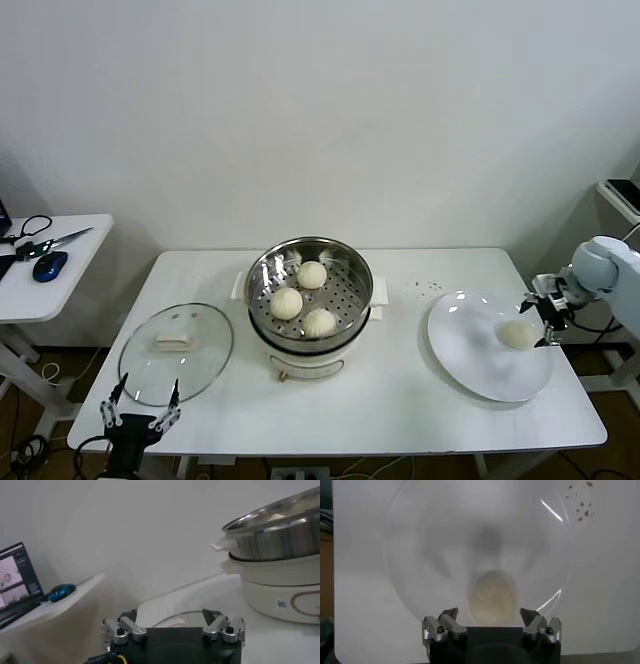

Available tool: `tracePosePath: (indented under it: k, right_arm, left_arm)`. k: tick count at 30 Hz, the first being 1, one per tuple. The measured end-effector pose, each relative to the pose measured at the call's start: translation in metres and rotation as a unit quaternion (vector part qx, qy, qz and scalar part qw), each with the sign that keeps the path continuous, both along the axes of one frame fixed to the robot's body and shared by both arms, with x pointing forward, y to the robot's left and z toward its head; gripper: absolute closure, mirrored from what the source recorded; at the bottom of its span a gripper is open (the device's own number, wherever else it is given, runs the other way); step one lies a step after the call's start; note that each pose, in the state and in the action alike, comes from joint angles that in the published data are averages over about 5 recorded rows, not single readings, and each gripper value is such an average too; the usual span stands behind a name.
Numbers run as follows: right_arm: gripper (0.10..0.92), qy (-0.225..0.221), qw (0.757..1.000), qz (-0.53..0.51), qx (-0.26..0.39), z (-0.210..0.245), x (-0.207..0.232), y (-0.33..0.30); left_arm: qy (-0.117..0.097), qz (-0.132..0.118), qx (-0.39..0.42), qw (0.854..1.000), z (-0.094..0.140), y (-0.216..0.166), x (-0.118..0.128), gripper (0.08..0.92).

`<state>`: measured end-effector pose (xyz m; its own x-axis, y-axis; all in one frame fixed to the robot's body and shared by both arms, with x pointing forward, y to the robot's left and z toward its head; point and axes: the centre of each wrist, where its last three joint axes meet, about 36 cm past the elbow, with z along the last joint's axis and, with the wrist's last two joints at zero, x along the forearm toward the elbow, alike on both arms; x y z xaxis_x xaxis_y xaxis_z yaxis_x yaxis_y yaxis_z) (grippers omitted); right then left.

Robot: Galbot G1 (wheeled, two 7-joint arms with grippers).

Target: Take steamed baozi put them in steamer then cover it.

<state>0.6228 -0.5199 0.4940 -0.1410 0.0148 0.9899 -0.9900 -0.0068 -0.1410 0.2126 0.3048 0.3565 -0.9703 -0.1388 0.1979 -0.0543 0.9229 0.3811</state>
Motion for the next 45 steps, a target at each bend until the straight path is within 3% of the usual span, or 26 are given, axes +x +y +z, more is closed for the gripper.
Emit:
tracePosePath:
  k: [25,36,45]
  right_arm:
    - [0.201,0.027,1.000,0.009,-0.010,-0.043,0.030,0.016]
    - [0.303,0.035,0.999,0.011,-0.012,-0.043,0.035,0.018]
    - [0.326,0.023,1.000,0.009,-0.007,-0.023,0.039,0.021]
  left_arm:
    - [0.007,0.002,0.004,1.000,-0.005,0.000,0.005,0.177]
    - [0.008,0.001,0.006,1.000,-0.005,0.000,0.003,0.177]
    - [0.004,0.000,0.004,1.000,-0.004,0.000,0.002,0.177]
